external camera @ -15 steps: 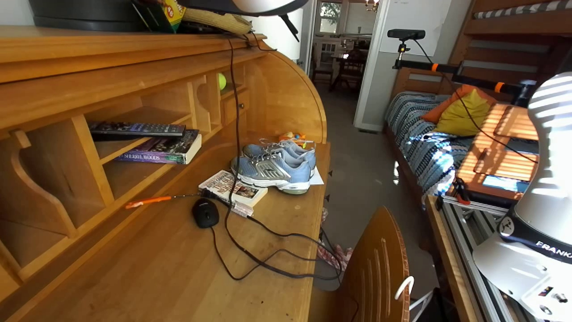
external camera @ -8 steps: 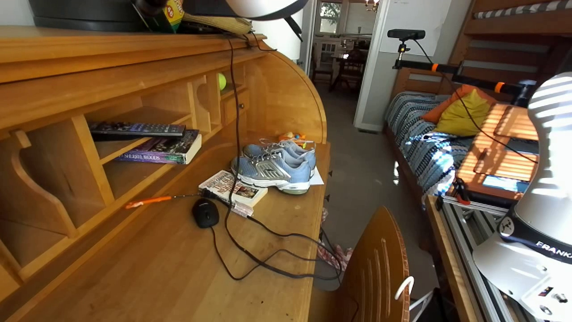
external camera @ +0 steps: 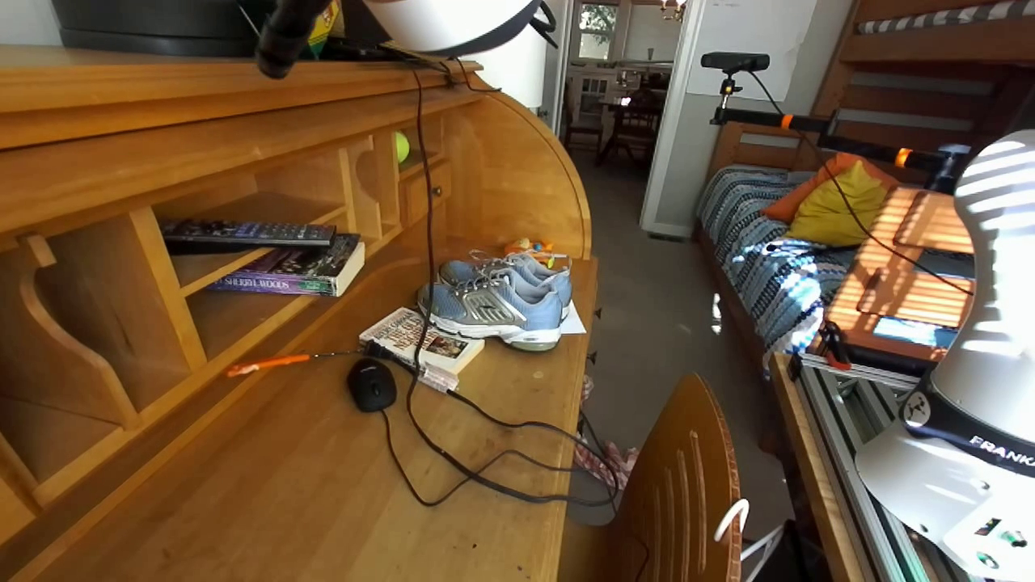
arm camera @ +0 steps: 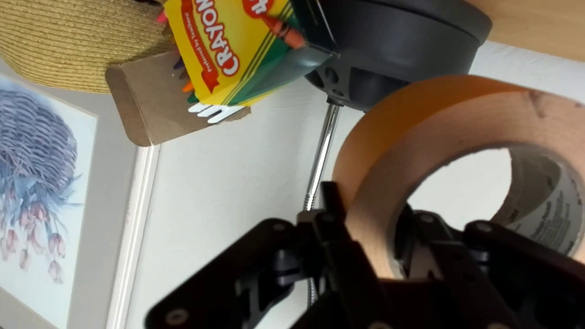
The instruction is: Put the orange masking tape on the top counter
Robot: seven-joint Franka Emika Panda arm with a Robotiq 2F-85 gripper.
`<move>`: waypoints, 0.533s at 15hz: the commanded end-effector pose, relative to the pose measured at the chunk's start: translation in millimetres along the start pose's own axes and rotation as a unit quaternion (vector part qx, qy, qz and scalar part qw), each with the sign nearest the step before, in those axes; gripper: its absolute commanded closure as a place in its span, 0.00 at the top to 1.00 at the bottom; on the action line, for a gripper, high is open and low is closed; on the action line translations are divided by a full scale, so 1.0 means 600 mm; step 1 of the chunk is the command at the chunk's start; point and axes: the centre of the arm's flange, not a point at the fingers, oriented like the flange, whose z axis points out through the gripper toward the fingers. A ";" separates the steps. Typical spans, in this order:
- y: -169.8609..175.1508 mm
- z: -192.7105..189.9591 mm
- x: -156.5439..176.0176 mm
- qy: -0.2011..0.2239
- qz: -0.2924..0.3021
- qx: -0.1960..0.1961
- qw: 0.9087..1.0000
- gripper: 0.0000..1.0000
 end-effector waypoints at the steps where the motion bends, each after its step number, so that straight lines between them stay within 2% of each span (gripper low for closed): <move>1: -0.028 0.021 0.008 0.004 -0.056 -0.029 0.998 0.07; 8: -0.063 0.037 0.003 -0.001 -0.162 -0.052 0.985 0.07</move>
